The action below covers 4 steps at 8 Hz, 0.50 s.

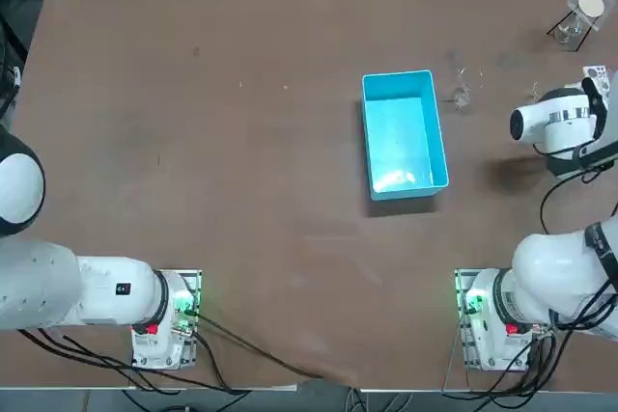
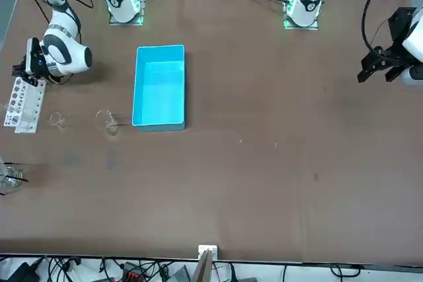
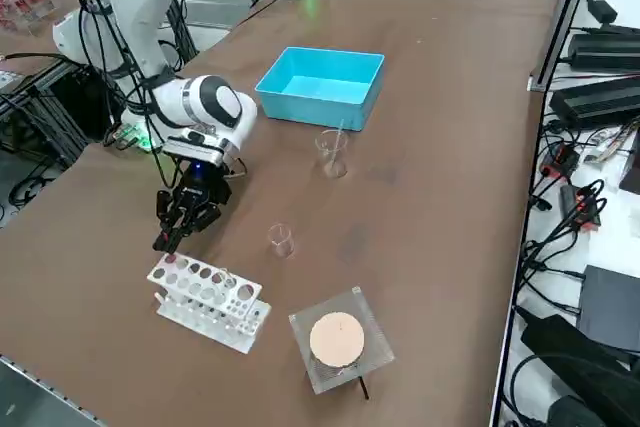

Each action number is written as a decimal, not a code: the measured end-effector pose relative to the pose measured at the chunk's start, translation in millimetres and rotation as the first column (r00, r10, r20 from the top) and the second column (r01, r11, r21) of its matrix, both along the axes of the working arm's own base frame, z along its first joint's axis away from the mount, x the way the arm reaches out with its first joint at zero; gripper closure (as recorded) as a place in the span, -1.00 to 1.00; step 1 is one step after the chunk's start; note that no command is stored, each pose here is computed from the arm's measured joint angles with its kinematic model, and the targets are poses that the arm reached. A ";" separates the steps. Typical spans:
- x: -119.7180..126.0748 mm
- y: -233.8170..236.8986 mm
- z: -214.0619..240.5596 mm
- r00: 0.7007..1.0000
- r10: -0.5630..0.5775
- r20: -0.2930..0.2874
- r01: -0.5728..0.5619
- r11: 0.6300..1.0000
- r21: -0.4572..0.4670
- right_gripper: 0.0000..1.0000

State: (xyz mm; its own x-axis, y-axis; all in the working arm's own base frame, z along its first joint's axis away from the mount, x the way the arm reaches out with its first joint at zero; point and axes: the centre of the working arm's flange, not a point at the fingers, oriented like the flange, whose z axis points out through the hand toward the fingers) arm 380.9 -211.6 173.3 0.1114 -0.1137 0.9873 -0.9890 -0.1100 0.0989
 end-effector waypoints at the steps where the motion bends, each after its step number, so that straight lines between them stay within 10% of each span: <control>1: -0.1 -0.1 0.6 1.000 0.000 0.001 0.000 1.000 0.001 0.89; 4: -1.0 0.3 0.1 1.000 0.001 -0.002 -0.001 1.000 0.004 0.89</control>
